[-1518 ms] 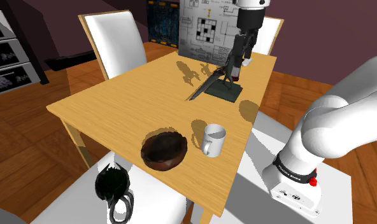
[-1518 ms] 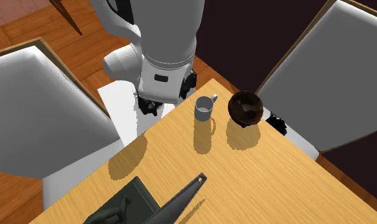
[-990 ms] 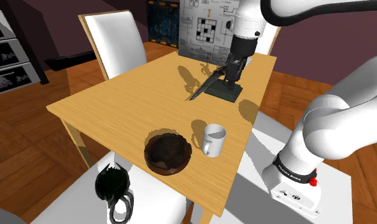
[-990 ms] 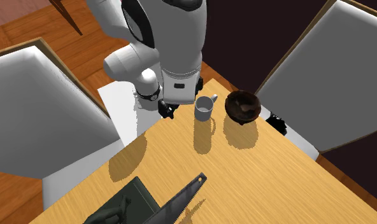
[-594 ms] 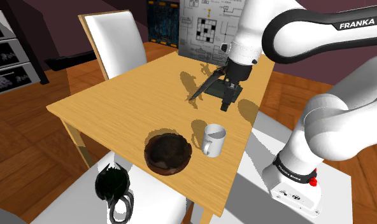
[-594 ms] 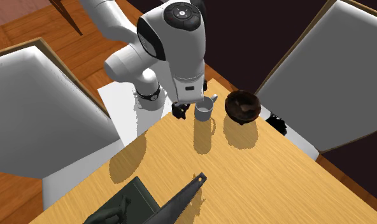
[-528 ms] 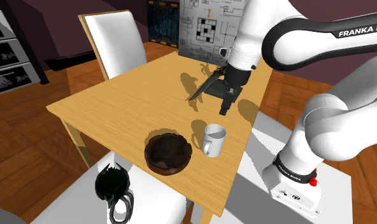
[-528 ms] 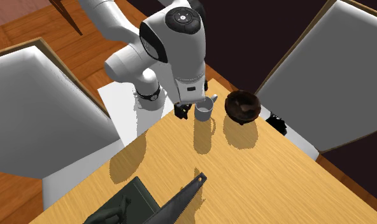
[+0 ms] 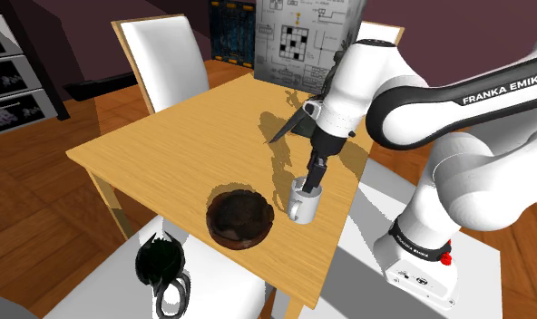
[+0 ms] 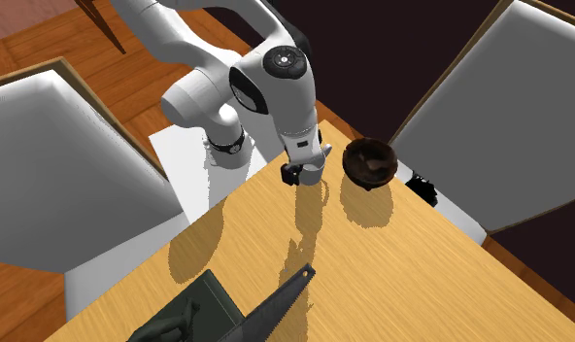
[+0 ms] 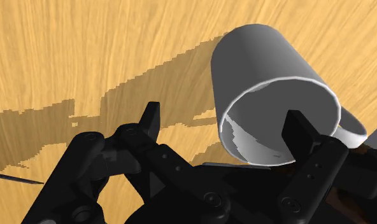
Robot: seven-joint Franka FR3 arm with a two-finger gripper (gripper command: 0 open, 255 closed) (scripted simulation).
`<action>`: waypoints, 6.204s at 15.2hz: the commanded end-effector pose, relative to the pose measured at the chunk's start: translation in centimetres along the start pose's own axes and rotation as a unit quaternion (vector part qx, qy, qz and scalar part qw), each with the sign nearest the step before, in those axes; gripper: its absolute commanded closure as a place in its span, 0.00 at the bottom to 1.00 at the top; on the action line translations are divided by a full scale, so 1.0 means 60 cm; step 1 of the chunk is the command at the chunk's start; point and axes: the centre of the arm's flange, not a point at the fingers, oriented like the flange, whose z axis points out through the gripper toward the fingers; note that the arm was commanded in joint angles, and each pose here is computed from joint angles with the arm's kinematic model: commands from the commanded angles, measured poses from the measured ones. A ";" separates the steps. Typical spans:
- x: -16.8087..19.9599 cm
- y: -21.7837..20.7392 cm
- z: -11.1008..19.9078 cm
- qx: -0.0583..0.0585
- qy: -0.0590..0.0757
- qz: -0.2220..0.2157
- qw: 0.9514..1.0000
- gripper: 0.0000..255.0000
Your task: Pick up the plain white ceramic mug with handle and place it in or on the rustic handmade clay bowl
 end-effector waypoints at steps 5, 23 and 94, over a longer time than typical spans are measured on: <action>0.000 -0.001 0.040 0.000 0.001 -0.001 1.000 0.00; 0.003 -0.001 0.023 0.000 0.001 -0.001 1.000 1.00; 0.298 -0.207 -0.076 0.000 0.001 -0.001 1.000 1.00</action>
